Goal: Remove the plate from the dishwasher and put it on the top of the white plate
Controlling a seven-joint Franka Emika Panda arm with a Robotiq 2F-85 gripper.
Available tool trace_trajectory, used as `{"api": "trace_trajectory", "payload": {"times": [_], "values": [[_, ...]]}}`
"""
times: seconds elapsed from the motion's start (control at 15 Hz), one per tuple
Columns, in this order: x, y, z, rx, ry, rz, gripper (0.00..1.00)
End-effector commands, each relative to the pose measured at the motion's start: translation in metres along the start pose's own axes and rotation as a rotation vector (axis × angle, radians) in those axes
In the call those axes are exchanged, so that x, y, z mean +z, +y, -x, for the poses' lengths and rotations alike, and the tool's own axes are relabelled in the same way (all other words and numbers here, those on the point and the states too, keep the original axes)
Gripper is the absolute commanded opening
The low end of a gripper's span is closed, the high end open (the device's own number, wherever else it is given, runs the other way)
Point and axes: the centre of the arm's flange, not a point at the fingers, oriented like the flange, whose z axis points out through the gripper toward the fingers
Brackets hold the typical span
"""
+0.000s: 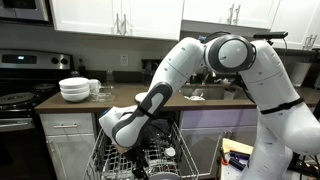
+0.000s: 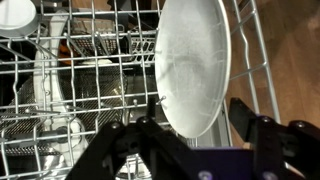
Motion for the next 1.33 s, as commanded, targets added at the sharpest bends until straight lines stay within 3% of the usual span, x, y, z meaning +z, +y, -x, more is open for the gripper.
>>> {"api": "trace_trajectory", "payload": {"times": [0.0, 0.13, 0.2, 0.33, 0.4, 0.47, 0.53, 0.6, 0.73, 0.87, 1.07, 1.13, 1.2, 1.27], "values": [[0.004, 0.005, -0.005, -0.041, 0.017, -0.056, 0.77], [0.006, 0.006, -0.006, -0.051, 0.014, -0.068, 0.82], [0.008, 0.006, -0.007, -0.056, 0.011, -0.072, 0.77], [0.010, 0.006, -0.008, -0.061, 0.006, -0.080, 0.83], [0.009, 0.005, -0.007, -0.060, 0.004, -0.080, 0.91], [0.008, 0.005, -0.007, -0.063, 0.003, -0.077, 0.87], [0.008, 0.005, -0.007, -0.062, 0.002, -0.076, 0.62], [0.009, 0.005, -0.008, -0.063, 0.002, -0.079, 0.62], [0.011, 0.004, -0.011, -0.069, 0.001, -0.084, 0.49], [0.014, 0.003, -0.013, -0.075, -0.001, -0.089, 0.44], [0.018, 0.002, -0.014, -0.079, -0.005, -0.098, 0.58], [0.019, 0.002, -0.015, -0.082, -0.005, -0.100, 0.46], [0.020, 0.002, -0.016, -0.087, -0.005, -0.101, 0.28], [0.021, 0.002, -0.016, -0.092, -0.004, -0.103, 0.28]]}}
